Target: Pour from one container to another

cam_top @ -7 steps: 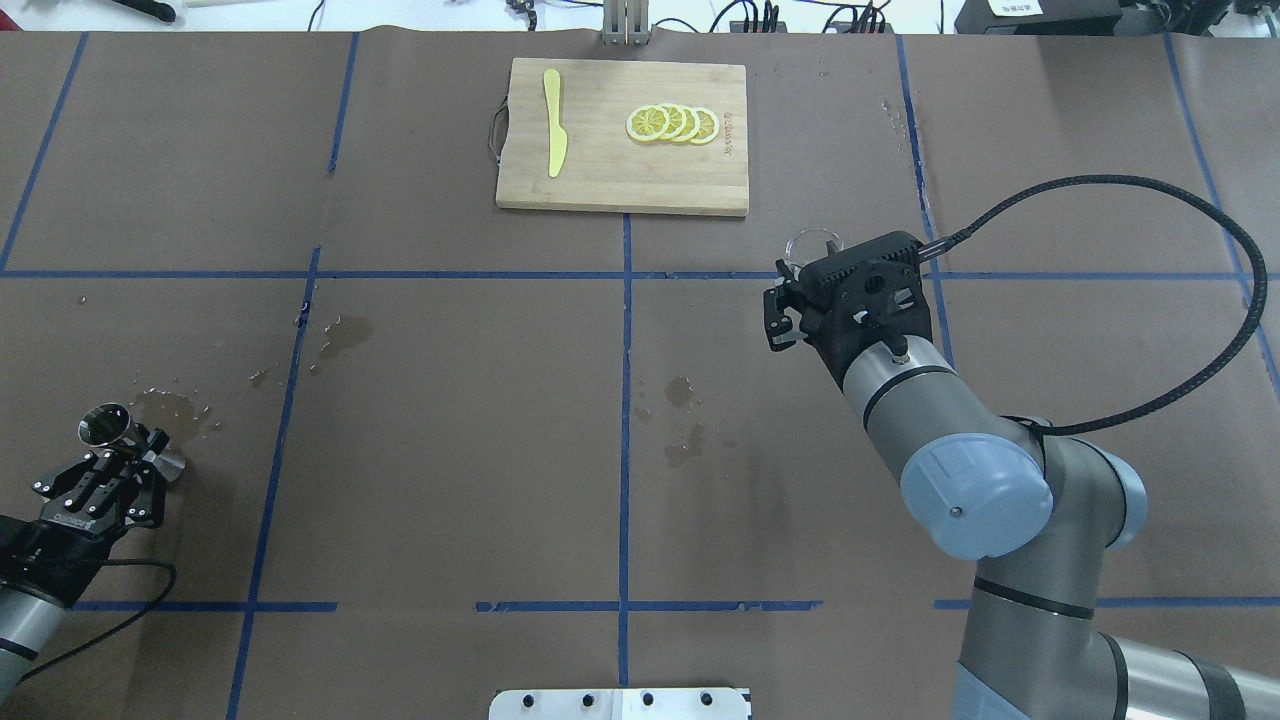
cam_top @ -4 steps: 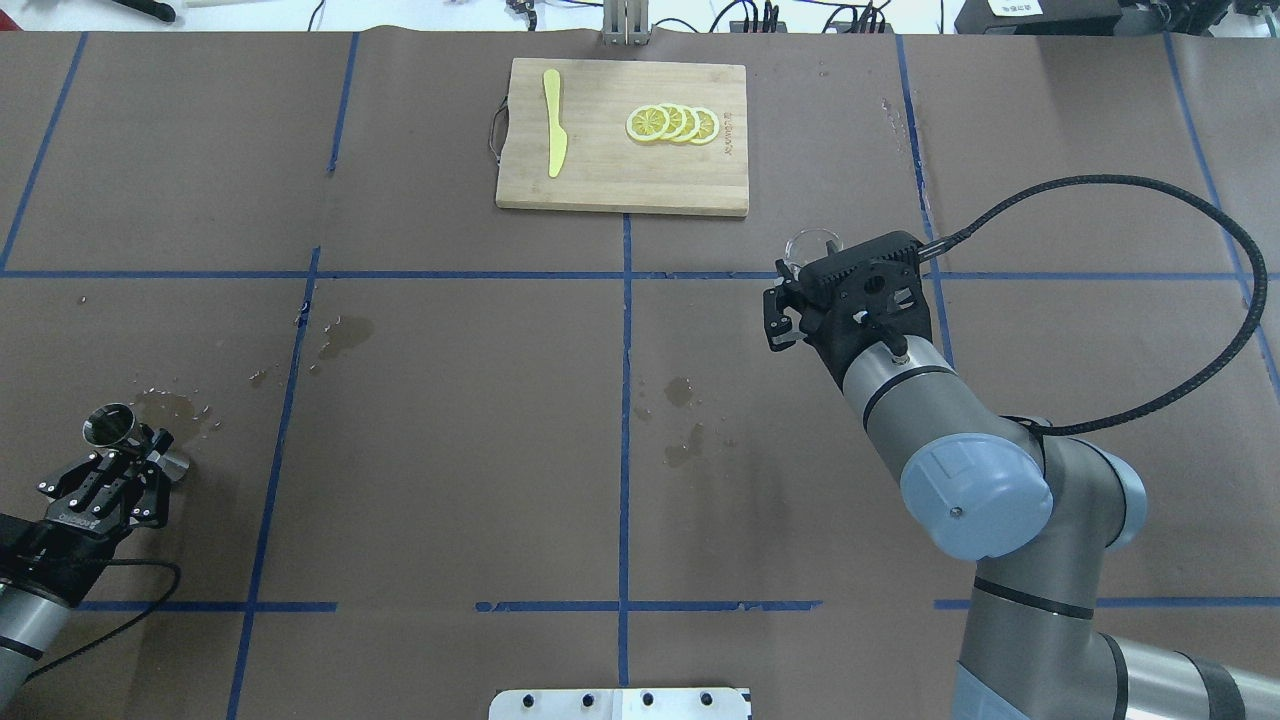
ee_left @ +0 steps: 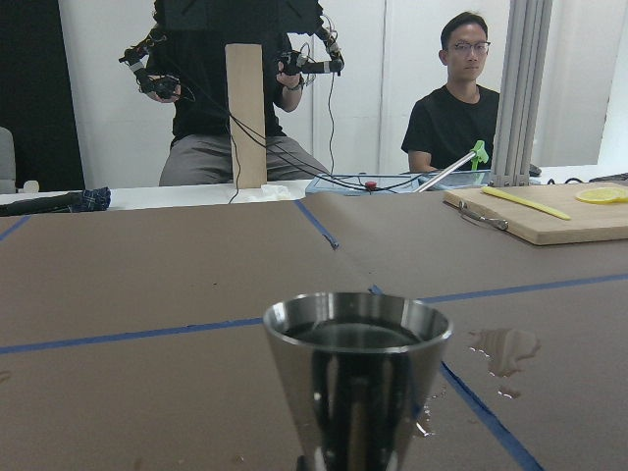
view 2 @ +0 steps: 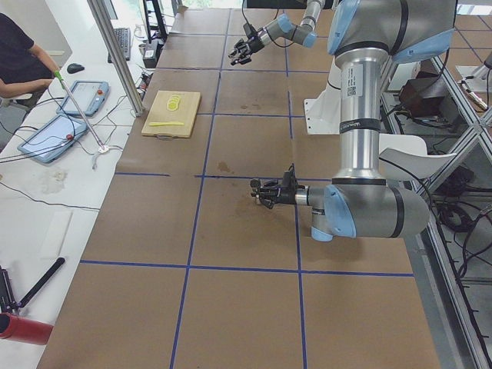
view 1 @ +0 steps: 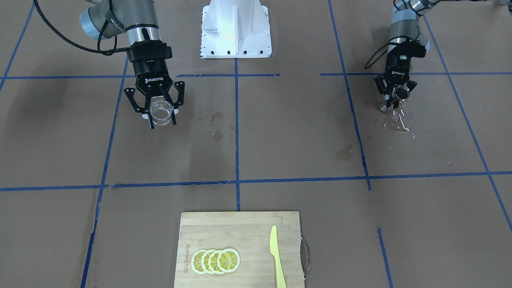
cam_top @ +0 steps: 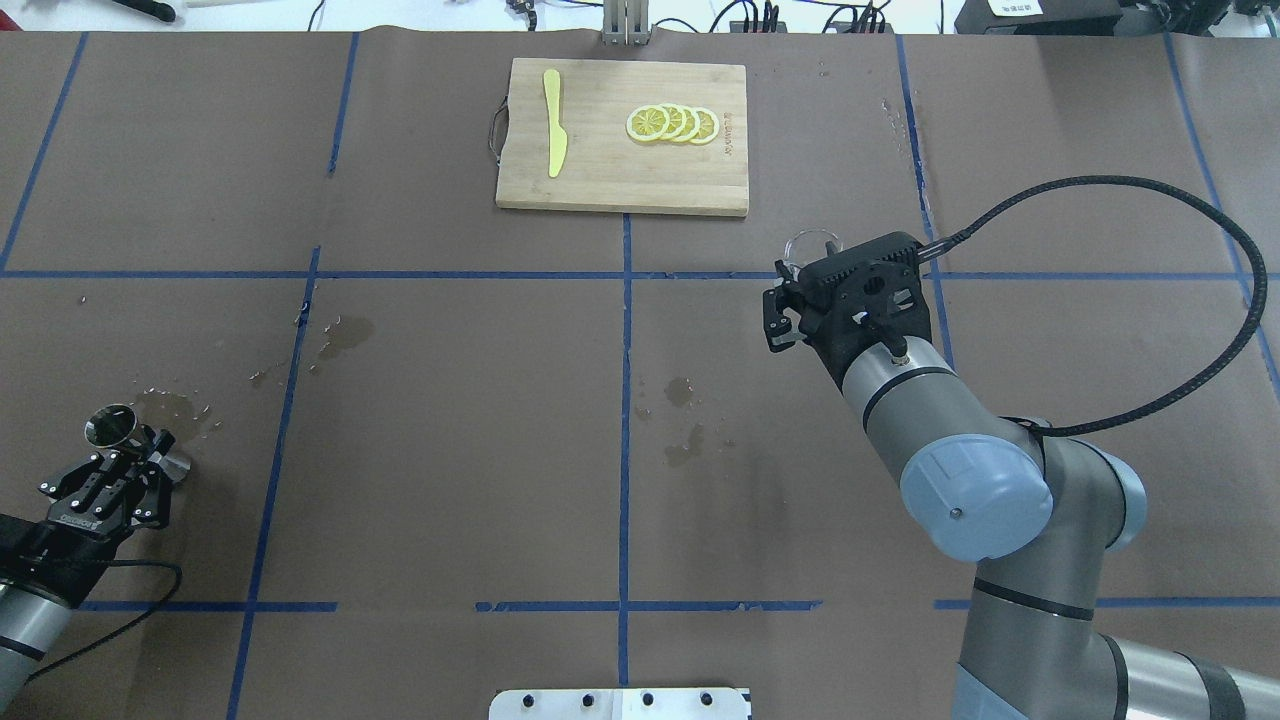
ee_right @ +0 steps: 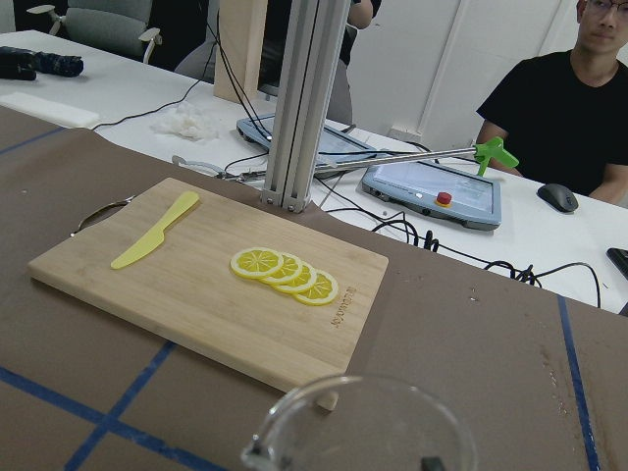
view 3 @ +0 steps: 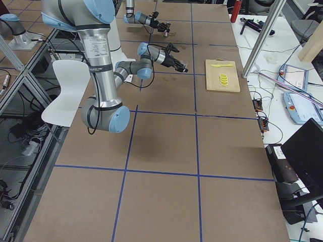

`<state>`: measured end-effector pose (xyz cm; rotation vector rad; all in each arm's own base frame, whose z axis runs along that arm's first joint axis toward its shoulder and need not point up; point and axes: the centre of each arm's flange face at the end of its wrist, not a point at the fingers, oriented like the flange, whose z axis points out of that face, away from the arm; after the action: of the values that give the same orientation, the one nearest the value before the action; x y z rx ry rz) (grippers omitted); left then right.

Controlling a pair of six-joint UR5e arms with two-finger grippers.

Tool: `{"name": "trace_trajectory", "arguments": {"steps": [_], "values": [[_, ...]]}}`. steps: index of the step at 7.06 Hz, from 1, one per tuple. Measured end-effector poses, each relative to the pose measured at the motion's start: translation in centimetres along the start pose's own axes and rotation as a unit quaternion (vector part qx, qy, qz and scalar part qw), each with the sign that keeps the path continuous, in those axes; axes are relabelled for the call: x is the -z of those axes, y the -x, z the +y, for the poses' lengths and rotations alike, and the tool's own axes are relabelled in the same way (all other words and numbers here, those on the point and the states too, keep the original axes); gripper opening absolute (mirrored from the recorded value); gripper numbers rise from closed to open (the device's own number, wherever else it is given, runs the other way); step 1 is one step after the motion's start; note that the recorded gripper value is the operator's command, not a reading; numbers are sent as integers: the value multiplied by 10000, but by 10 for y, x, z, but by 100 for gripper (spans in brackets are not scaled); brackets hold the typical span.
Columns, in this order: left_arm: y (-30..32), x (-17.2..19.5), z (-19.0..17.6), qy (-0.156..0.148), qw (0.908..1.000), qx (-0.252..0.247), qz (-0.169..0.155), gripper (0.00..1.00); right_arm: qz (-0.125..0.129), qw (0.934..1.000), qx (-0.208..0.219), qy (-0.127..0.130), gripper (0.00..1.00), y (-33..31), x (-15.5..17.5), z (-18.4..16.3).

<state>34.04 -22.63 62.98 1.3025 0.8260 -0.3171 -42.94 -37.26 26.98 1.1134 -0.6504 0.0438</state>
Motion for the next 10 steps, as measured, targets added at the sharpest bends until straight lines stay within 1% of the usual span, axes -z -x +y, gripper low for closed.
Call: {"name": "trace_trajectory", "arguments": {"steps": [1, 2, 3, 6, 7, 10], "values": [[0, 0, 0, 0, 10000, -1, 0, 68, -4, 10000, -4, -2, 0, 0, 0, 0], [0, 0, 0, 1, 10000, -2, -1, 69, -7, 10000, -6, -3, 0, 0, 0, -1], [0, 0, 0, 1, 10000, -4, 0, 73, -10, 10000, -8, -5, 0, 0, 1, -1], [0, 0, 0, 1, 10000, -10, -1, 73, -19, 10000, -19, -14, 0, 1, 2, -2], [-1, 0, 0, 1, 10000, -3, 3, 85, -23, 10000, -25, -18, 0, 1, 2, -3], [-7, 0, -9, -1, 9999, -78, 71, 85, -29, 10000, -42, -33, 0, 1, 3, -4]]}}
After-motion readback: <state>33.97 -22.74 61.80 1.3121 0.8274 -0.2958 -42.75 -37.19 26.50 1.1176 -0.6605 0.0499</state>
